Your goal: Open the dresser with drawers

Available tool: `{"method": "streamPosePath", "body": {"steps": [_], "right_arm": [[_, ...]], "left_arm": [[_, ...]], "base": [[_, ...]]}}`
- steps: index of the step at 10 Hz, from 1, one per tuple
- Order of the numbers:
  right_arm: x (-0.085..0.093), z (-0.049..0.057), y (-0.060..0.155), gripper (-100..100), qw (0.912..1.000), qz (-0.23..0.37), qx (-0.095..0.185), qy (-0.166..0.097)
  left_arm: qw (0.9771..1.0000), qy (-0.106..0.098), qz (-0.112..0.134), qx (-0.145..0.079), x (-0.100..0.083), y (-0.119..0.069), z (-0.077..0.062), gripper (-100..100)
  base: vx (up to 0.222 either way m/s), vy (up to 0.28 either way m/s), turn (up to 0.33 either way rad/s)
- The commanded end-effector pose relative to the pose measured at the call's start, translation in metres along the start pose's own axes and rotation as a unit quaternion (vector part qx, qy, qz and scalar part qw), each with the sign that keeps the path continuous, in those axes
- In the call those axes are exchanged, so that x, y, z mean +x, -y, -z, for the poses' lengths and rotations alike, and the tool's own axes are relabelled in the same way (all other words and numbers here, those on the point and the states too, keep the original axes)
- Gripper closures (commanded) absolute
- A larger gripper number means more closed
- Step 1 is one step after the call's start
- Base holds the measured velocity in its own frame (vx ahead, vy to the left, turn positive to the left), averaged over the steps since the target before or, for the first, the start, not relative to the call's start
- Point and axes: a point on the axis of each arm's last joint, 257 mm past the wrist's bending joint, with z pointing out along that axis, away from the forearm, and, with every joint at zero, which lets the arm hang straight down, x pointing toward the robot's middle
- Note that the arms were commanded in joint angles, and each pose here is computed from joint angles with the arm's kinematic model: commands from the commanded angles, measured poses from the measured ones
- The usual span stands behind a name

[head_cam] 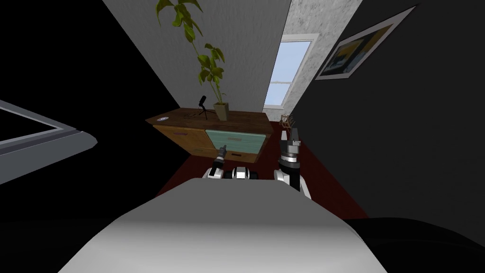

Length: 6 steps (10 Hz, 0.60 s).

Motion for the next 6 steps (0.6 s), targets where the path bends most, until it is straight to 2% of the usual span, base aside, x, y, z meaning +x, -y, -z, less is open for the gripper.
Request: {"method": "streamPosePath", "body": {"steps": [1, 3, 4, 5, 6], "right_arm": [[0.000, 0.000, 0.000, 0, 1.0000, 0.000, 0.000, 0.000], [0.000, 0.000, 0.000, 0, 1.0000, 0.000, 0.000, 0.000], [0.000, 0.000, 0.000, 0, 1.0000, 0.000, 0.000, 0.000], [0.000, 0.000, 0.000, 0, 1.0000, 0.000, 0.000, 0.000], [0.000, 0.000, 0.000, 0, 1.0000, 0.000, 0.000, 0.000]], "left_arm": [[0.9996, -0.008, -0.026, -0.004, -0.014, -0.002, 0.003, -100], [0.9990, -0.013, -0.042, -0.005, -0.024, -0.002, 0.004, -100], [0.9993, -0.011, -0.036, -0.004, -0.022, 0.001, 0.000, -100], [0.9990, -0.012, -0.042, -0.005, -0.026, 0.002, -0.002, -100], [0.9994, -0.009, -0.034, -0.006, -0.022, 0.002, -0.005, -100]], "base": [[0.009, -0.007, 0.000], [0.039, -0.008, -0.003], [0.121, -0.036, -0.014], [0.147, -0.068, -0.024], [0.143, -0.075, -0.013]]}}
